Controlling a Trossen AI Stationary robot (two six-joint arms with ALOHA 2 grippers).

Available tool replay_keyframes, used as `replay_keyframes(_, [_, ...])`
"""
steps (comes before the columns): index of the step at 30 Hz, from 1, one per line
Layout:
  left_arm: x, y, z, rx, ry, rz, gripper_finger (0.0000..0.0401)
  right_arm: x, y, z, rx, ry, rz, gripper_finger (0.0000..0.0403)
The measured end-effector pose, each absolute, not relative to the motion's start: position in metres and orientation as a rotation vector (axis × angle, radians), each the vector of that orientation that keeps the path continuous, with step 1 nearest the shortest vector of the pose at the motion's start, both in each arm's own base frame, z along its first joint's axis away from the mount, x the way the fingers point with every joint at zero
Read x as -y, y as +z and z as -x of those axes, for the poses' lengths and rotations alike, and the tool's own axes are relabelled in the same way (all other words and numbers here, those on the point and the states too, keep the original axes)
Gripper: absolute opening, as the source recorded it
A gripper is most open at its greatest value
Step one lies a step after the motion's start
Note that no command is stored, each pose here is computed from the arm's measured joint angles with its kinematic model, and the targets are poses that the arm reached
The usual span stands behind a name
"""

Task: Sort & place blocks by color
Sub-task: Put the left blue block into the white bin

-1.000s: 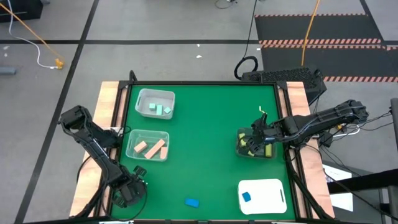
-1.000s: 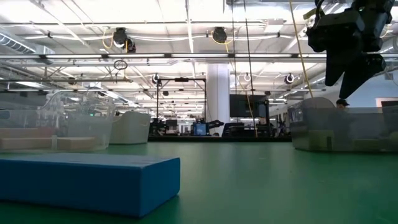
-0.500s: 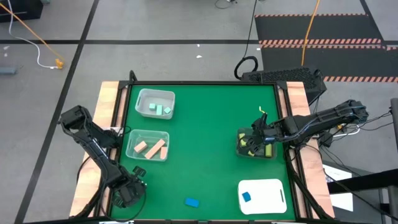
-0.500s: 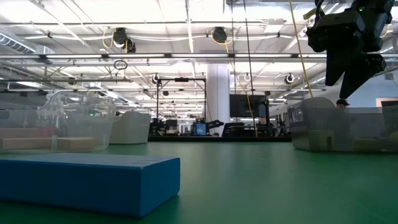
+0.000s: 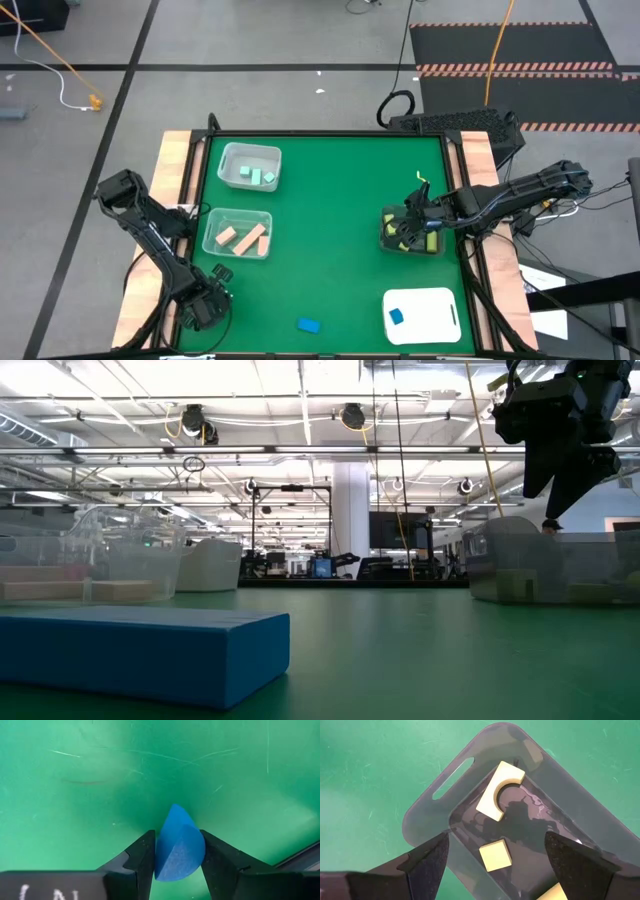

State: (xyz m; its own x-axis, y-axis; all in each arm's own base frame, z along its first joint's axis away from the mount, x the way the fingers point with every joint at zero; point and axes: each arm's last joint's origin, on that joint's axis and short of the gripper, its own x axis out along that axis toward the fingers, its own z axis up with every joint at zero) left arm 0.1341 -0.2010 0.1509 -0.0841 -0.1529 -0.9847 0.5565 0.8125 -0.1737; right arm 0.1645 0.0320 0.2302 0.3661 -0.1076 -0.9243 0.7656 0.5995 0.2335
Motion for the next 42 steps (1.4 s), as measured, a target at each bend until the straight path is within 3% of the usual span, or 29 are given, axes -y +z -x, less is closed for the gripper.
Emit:
replay_keyframes(6, [0.201, 0.151, -0.134, -1.551, -0.605, -0.330, 0.0092, -0.032, 0.230, -0.165, -1.054, -0.631, -0.740, 0.0320])
replay_keyframes(24, [0.174, 0.157, -0.166, -1.504, -0.306, -0.126, 0.0091, -0.034, 0.234, -0.174, -0.980, -0.537, -0.723, 0.0320])
replay_keyframes(30, [0.151, 0.185, -0.185, -1.292, -0.191, -0.011, 0.0091, -0.039, 0.247, -0.194, -0.789, -0.352, -0.686, 0.0320])
replay_keyframes(37, [0.112, 0.229, -0.215, -0.869, -0.044, 0.106, 0.0091, -0.043, 0.269, -0.212, -0.537, -0.165, -0.589, 0.0320])
replay_keyframes(42, [0.075, 0.254, -0.238, -0.596, 0.112, 0.159, 0.0091, -0.041, 0.284, -0.220, -0.356, -0.166, -0.519, 0.0320])
